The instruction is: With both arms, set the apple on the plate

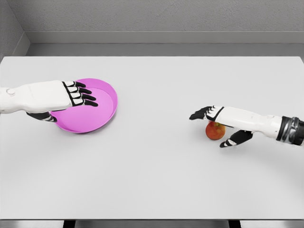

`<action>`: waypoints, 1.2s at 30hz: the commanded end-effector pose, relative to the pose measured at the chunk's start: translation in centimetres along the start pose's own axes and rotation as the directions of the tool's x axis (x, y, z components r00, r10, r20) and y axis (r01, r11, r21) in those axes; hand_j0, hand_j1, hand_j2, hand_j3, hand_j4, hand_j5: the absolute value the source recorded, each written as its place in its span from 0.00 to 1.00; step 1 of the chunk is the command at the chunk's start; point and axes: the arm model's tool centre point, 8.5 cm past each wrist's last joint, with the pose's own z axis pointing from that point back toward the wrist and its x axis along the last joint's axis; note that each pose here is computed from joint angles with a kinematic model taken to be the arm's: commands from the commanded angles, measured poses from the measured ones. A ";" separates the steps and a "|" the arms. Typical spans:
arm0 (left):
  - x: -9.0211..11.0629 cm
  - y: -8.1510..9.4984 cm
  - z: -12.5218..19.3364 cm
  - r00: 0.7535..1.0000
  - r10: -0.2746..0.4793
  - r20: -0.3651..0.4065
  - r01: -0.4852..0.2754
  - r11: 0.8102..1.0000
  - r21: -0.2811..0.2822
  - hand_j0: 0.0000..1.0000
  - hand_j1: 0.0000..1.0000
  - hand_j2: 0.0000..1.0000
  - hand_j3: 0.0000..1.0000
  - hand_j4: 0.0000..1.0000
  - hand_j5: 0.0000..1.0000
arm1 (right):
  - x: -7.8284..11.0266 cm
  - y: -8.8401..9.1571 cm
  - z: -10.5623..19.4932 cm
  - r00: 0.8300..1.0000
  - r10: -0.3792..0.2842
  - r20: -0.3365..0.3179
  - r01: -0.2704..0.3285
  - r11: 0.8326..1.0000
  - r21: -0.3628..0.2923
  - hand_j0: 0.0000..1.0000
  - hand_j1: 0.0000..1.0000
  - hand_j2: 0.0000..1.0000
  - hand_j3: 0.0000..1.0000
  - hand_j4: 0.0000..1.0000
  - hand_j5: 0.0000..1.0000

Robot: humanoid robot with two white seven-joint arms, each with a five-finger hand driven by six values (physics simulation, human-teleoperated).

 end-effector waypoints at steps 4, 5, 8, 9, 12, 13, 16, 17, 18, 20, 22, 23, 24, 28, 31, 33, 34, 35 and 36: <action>0.0 0.0 0.0 1.000 0.006 0.000 -0.006 1.000 0.000 1.00 1.00 1.00 1.00 1.00 1.00 | -1.5 0.8 0.0 0.998 -0.051 -0.032 0.051 0.999 -0.013 1.00 1.00 1.00 1.00 1.00 1.00; 0.0 0.0 0.1 1.000 0.005 -0.002 -0.005 1.000 0.000 1.00 1.00 1.00 1.00 1.00 1.00 | -1.8 0.9 0.1 0.998 -0.058 -0.040 0.057 0.998 -0.013 1.00 1.00 1.00 1.00 1.00 1.00; 0.0 0.0 0.0 1.000 0.004 -0.001 -0.004 1.000 0.000 1.00 1.00 1.00 1.00 1.00 1.00 | -2.3 1.1 0.4 0.996 -0.068 -0.056 0.067 0.998 -0.011 1.00 1.00 1.00 1.00 1.00 1.00; 0.0 0.0 0.0 1.000 0.004 -0.001 -0.004 1.000 0.000 1.00 1.00 1.00 1.00 1.00 1.00 | -2.3 1.1 0.4 0.996 -0.069 -0.057 0.068 0.998 -0.011 1.00 1.00 1.00 1.00 1.00 1.00; 0.0 0.0 0.0 1.000 0.004 -0.001 -0.004 1.000 0.000 1.00 1.00 1.00 1.00 1.00 1.00 | -2.4 1.2 0.4 0.996 -0.071 -0.059 0.070 0.997 -0.011 1.00 1.00 1.00 1.00 1.00 1.00; 0.0 0.0 0.0 1.000 0.005 0.000 -0.005 1.000 -0.001 1.00 1.00 1.00 1.00 1.00 1.00 | -2.4 1.2 0.5 0.996 -0.070 -0.060 0.070 0.998 -0.011 1.00 1.00 1.00 1.00 1.00 1.00; 0.0 0.0 0.0 1.000 0.006 0.000 -0.006 1.000 0.000 1.00 1.00 1.00 1.00 1.00 1.00 | -2.8 1.4 0.6 0.994 -0.079 -0.070 0.078 0.997 -0.011 1.00 1.00 1.00 1.00 1.00 1.00; 0.0 0.1 0.0 1.000 0.005 -0.001 -0.005 1.000 0.001 1.00 1.00 1.00 1.00 1.00 1.00 | -2.9 1.4 0.7 0.994 -0.082 -0.074 0.081 0.997 -0.011 1.00 1.00 1.00 1.00 1.00 1.00; 0.0 0.1 0.0 1.000 0.005 -0.001 -0.005 1.000 0.001 1.00 1.00 1.00 1.00 1.00 1.00 | -3.0 1.4 0.8 0.993 -0.084 -0.078 0.084 0.996 -0.012 1.00 1.00 1.00 1.00 1.00 1.00; 0.0 0.0 0.0 1.000 0.004 -0.001 -0.004 1.000 0.000 1.00 1.00 1.00 1.00 1.00 1.00 | -3.2 1.3 0.8 0.993 -0.085 -0.084 0.084 0.996 -0.014 1.00 1.00 1.00 1.00 1.00 1.00; 0.0 0.0 0.0 1.000 0.006 0.000 -0.006 1.000 0.000 1.00 1.00 1.00 1.00 1.00 1.00 | -3.5 1.3 0.9 0.992 -0.088 -0.091 0.087 0.996 -0.016 1.00 1.00 1.00 1.00 1.00 1.00; 0.0 0.0 0.0 1.000 0.005 0.000 -0.005 1.000 -0.001 1.00 1.00 1.00 1.00 1.00 1.00 | -3.5 1.3 0.9 0.992 -0.087 -0.092 0.086 0.996 -0.015 1.00 1.00 1.00 1.00 1.00 1.00; 0.0 0.0 0.0 1.000 0.005 0.000 -0.005 1.000 -0.001 1.00 1.00 1.00 1.00 1.00 1.00 | -3.5 1.2 1.0 0.992 -0.087 -0.093 0.085 0.996 -0.017 1.00 1.00 1.00 1.00 1.00 1.00; 0.0 0.0 0.0 1.000 0.004 -0.001 -0.004 1.000 0.000 1.00 1.00 1.00 1.00 1.00 1.00 | -3.9 1.7 0.7 0.990 -0.105 -0.097 0.104 0.994 -0.021 1.00 1.00 1.00 1.00 1.00 1.00; 0.0 0.0 0.0 1.000 0.006 0.000 -0.006 1.000 0.000 1.00 1.00 1.00 1.00 1.00 1.00 | -3.9 1.6 0.8 0.990 -0.103 -0.099 0.101 0.995 -0.022 1.00 1.00 1.00 1.00 1.00 1.00; 0.0 0.0 0.0 1.000 0.005 0.000 -0.005 1.000 -0.001 1.00 1.00 1.00 1.00 1.00 1.00 | -3.9 1.6 0.7 0.990 -0.104 -0.098 0.102 0.995 -0.023 1.00 1.00 1.00 1.00 1.00 1.00; 0.0 0.0 0.0 1.000 0.005 0.000 -0.005 1.000 -0.001 1.00 1.00 1.00 1.00 1.00 1.00 | -3.9 1.6 0.8 0.990 -0.103 -0.099 0.101 0.995 -0.022 1.00 1.00 1.00 1.00 1.00 1.00; 0.0 0.0 0.0 1.000 0.005 0.000 -0.005 1.000 -0.001 1.00 1.00 1.00 1.00 1.00 1.00 | -3.9 1.6 0.8 0.990 -0.103 -0.099 0.101 0.995 -0.022 1.00 1.00 1.00 1.00 1.00 1.00; 0.0 0.0 0.0 1.000 0.005 0.000 -0.005 1.000 -0.001 1.00 1.00 1.00 1.00 1.00 1.00 | -3.9 1.7 0.7 0.990 -0.104 -0.097 0.102 0.995 -0.021 1.00 1.00 1.00 1.00 1.00 1.00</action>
